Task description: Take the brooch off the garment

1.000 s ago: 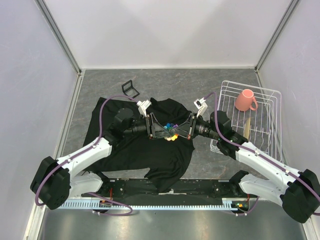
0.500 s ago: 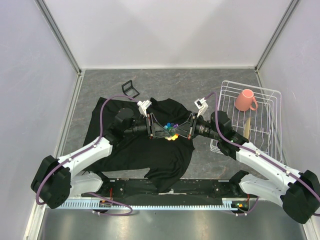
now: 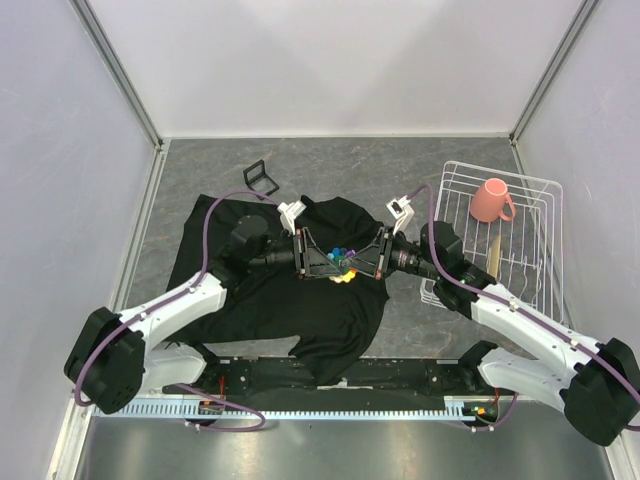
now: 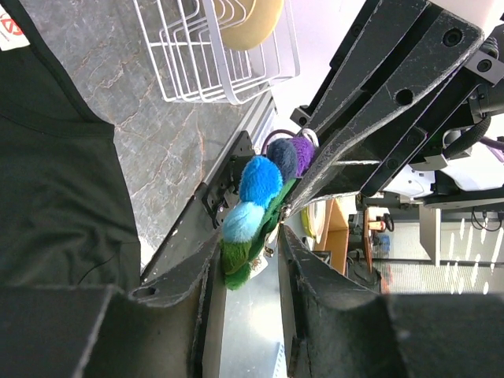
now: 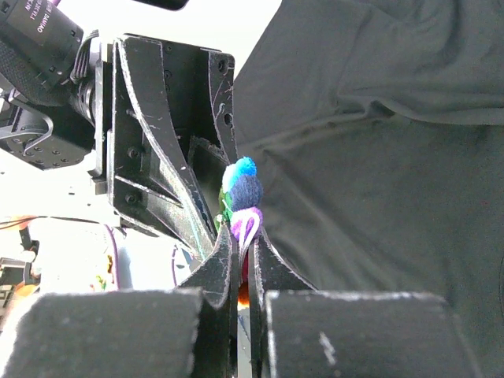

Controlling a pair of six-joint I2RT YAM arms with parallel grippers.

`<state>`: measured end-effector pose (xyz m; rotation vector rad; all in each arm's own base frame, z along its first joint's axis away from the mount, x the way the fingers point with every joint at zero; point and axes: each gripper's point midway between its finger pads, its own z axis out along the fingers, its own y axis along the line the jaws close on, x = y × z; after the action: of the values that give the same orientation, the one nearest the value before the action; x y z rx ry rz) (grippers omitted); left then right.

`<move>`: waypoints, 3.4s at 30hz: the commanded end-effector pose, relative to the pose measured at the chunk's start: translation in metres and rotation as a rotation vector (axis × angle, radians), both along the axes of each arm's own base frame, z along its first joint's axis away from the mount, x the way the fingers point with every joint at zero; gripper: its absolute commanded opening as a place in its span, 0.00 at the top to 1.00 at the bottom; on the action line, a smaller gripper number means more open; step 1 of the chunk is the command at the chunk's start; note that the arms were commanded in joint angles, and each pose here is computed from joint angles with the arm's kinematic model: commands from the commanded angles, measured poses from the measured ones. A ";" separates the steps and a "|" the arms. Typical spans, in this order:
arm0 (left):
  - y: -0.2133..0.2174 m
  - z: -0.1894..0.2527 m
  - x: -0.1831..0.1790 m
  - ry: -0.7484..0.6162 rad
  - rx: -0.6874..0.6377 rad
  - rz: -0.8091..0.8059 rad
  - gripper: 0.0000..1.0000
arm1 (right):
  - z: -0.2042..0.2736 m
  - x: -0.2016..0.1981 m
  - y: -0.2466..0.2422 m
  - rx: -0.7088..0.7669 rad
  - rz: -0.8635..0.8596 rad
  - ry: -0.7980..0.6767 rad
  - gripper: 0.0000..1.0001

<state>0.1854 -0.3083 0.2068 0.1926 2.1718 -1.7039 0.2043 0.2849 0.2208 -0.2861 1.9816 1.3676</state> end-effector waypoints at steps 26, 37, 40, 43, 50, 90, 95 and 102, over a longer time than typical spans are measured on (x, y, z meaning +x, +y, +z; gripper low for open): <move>0.036 0.017 0.001 -0.189 0.100 0.153 0.30 | 0.020 0.001 0.009 0.043 0.022 -0.068 1.00; 0.047 0.024 0.001 -0.218 0.098 0.164 0.27 | 0.067 -0.026 0.026 0.176 0.266 -0.299 1.00; 0.052 0.039 0.000 -0.167 -0.008 0.179 0.32 | 0.064 -0.027 0.028 0.118 0.296 -0.403 1.00; 0.064 0.042 0.002 -0.061 -0.038 0.234 0.38 | 0.055 -0.015 0.030 0.017 0.271 -0.497 1.00; 0.092 0.049 -0.004 0.355 -0.124 0.325 0.37 | 0.043 0.025 0.035 -0.187 0.129 -0.701 1.00; 0.283 0.145 -0.042 -0.458 0.335 1.215 0.26 | -0.115 0.309 0.175 -1.158 0.147 -1.602 1.00; 0.282 0.141 -0.041 -0.454 0.338 1.209 0.26 | -0.114 0.321 0.182 -1.181 0.165 -1.623 1.00; 0.284 0.133 -0.040 -0.440 0.340 1.221 0.26 | -0.120 0.333 0.193 -1.159 0.190 -1.617 1.00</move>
<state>0.1439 -0.0331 0.3359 -0.5216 1.6429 -0.5747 0.5294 0.4672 0.0878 -1.5018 1.0170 -0.3244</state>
